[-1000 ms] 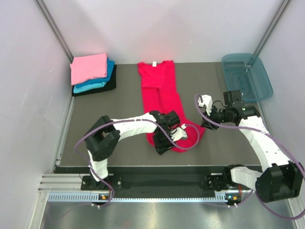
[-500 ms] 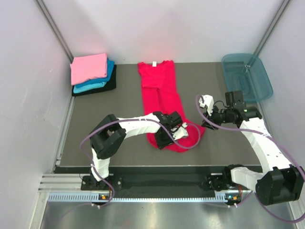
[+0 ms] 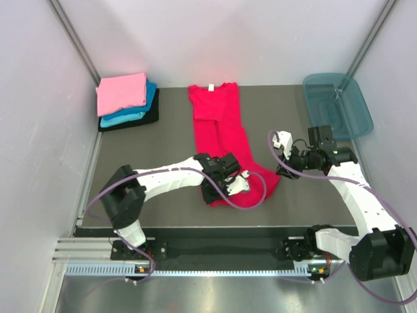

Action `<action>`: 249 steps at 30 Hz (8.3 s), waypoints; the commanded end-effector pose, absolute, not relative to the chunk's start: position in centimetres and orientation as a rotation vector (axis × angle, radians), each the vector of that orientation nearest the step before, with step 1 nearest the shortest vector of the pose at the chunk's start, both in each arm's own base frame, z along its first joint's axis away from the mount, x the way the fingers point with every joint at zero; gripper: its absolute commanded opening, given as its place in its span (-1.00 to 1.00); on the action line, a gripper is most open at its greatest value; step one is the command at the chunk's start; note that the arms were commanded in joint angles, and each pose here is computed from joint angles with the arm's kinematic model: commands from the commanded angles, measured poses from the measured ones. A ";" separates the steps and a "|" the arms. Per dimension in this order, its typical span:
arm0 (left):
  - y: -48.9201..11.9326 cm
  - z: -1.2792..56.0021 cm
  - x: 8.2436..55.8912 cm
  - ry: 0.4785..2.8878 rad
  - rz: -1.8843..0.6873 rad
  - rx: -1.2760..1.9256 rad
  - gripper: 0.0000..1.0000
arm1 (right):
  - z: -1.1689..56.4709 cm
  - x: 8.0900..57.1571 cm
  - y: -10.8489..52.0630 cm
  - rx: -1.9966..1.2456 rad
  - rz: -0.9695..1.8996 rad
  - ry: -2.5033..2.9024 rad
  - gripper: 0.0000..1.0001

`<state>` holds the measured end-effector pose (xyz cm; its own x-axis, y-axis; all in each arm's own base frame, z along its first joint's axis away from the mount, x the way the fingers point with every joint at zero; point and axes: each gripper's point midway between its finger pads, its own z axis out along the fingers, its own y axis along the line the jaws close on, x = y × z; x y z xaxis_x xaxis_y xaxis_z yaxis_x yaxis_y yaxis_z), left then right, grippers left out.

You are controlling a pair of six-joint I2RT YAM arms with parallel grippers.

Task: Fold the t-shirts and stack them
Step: Fold the tshirt

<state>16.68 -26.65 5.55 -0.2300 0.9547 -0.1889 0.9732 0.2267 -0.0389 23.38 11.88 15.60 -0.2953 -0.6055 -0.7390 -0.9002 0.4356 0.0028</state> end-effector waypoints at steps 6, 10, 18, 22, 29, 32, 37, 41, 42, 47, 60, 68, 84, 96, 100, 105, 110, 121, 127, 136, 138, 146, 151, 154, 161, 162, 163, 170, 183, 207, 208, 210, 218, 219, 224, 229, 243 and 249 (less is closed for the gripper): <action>-22.9 6.9 12.0 2.319 -0.362 2.110 -0.91 | 16.2 24.1 12.5 -1.239 0.611 1.981 -0.48; -21.7 7.0 10.1 2.287 -0.459 2.234 -0.71 | 16.6 24.4 12.7 -1.227 0.627 1.993 -0.47; -19.7 9.2 8.9 2.304 -0.457 2.308 -0.25 | 16.8 24.9 12.8 -1.213 0.637 2.000 -0.46; -23.7 13.3 14.5 2.217 -0.384 1.975 -0.21 | 17.0 25.7 13.2 -1.183 0.662 2.008 -0.46; -27.6 12.6 16.9 2.220 -0.465 1.890 -0.09 | 17.4 27.4 13.6 -1.178 0.659 2.030 -0.45; -29.3 12.3 17.7 2.234 -0.470 1.887 -0.08 | 17.5 28.0 13.5 -1.180 0.652 2.041 -0.45; -30.5 10.3 18.6 2.380 -0.393 1.840 -0.14 | 16.4 28.3 13.4 -1.207 0.659 2.066 -0.45; -30.2 9.2 18.2 2.460 -0.308 1.803 -0.07 | 15.4 27.9 13.2 -1.225 0.658 2.071 -0.46; -29.9 8.6 17.8 2.489 -0.291 1.800 -0.07 | 15.5 27.8 13.2 -1.227 0.655 2.064 -0.46; -29.7 6.6 16.7 2.555 -0.255 1.756 -0.07 | 17.6 27.8 12.1 -1.180 0.599 2.012 -0.47; -30.0 3.2 13.3 2.537 -0.201 1.908 -0.03 | 23.1 29.7 9.2 -0.948 0.630 1.962 -0.46; -28.9 1.3 13.8 2.542 -0.082 1.909 -0.08 | 22.5 28.6 9.3 -0.951 0.638 1.964 -0.46; -30.3 2.8 12.8 2.438 -0.126 2.008 -0.56 | 21.9 27.3 9.0 -0.977 0.609 1.963 -0.46; -29.9 5.7 12.3 2.337 -0.136 2.042 -1.00 | 22.0 27.6 9.3 -0.969 0.642 1.964 -0.45; -30.7 6.1 12.1 2.301 -0.173 2.061 -1.00 | 22.2 27.8 9.4 -0.956 0.654 1.965 -0.45; -32.5 6.3 10.9 2.277 -0.268 2.099 -1.00 | 22.2 27.6 9.3 -0.954 0.645 1.969 -0.44; -33.8 5.9 10.8 2.265 -0.290 2.106 -1.00 | 21.6 27.0 9.1 -0.967 0.623 1.977 -0.44; -32.8 4.6 8.9 2.331 -0.325 2.137 -0.44 | 20.6 26.0 9.0 -0.987 0.615 1.991 -0.45; -34.4 9.2 14.4 2.152 -0.066 1.966 -0.13 | 20.4 26.1 9.0 -0.989 0.618 1.994 -0.45; -32.0 18.1 24.4 2.132 0.013 1.421 -0.06 | 14.6 22.4 8.9 -1.037 0.830 2.226 -0.40; -30.4 18.3 26.8 2.210 -0.007 1.296 -0.07 | 13.6 21.6 9.0 -1.065 0.944 2.285 -0.38; -27.3 17.5 32.0 2.333 -0.024 1.056 -0.07 | 11.4 21.0 9.3 -1.034 1.215 2.411 -0.28; -27.2 17.4 32.5 2.341 -0.039 1.032 -0.08 | 10.7 22.8 9.1 -0.990 1.222 2.449 -0.27; -27.2 17.5 33.0 2.337 -0.035 1.016 -0.08 | 9.5 23.8 8.9 -0.956 1.224 2.487 -0.27; -26.4 18.5 35.4 2.328 -0.021 0.941 -0.09 | 7.2 24.7 8.3 -0.964 1.195 2.565 -0.29; -26.1 18.6 35.7 2.329 -0.016 0.930 -0.09 | 6.9 24.8 8.1 -0.964 1.172 2.584 -0.29; -26.0 18.6 35.9 2.329 -0.012 0.924 -0.09 | 6.5 25.2 8.0 -0.973 1.148 2.582 -0.29; -25.5 19.1 37.5 2.319 0.013 0.885 -0.09 | 4.5 26.1 7.7 -0.992 1.038 2.657 -0.30; -24.8 18.3 38.8 2.345 0.021 0.843 -0.09 | 2.7 24.6 9.4 -1.110 1.054 2.721 -0.31; -22.3 19.6 40.6 2.321 0.086 0.772 -0.09 | 10.2 20.5 14.8 -1.601 0.716 2.416 -0.81; -22.3 19.7 40.6 2.317 0.087 0.770 -0.09 | 10.2 19.8 15.1 -1.624 0.724 2.409 -0.81; -22.2 19.8 40.5 2.315 0.092 0.773 -0.09 | 10.1 18.6 16.1 -1.678 0.741 2.399 -0.81; -21.3 20.1 40.5 2.312 0.109 0.757 -0.10 | 9.8 15.8 17.3 -1.854 0.686 2.337 -0.80; -21.4 20.1 40.4 2.310 0.110 0.757 -0.10 | 9.8 15.6 17.5 -1.869 0.680 2.328 -0.80; -20.9 20.2 40.4 2.311 0.119 0.751 -0.10 | 9.5 15.0 19.1 -1.926 0.696 2.293 -0.80; -20.4 20.3 40.3 2.309 0.133 0.749 -0.10 | 9.2 15.0 20.9 -1.949 0.740 2.275 -0.79; -18.0 21.2 40.8 2.304 0.174 0.681 -0.11 | 7.6 12.8 25.2 -2.067 0.822 2.211 -0.78; -17.0 21.6 41.4 2.302 0.183 0.643 -0.11 | 6.9 11.4 26.0 -2.121 0.862 2.198 -0.73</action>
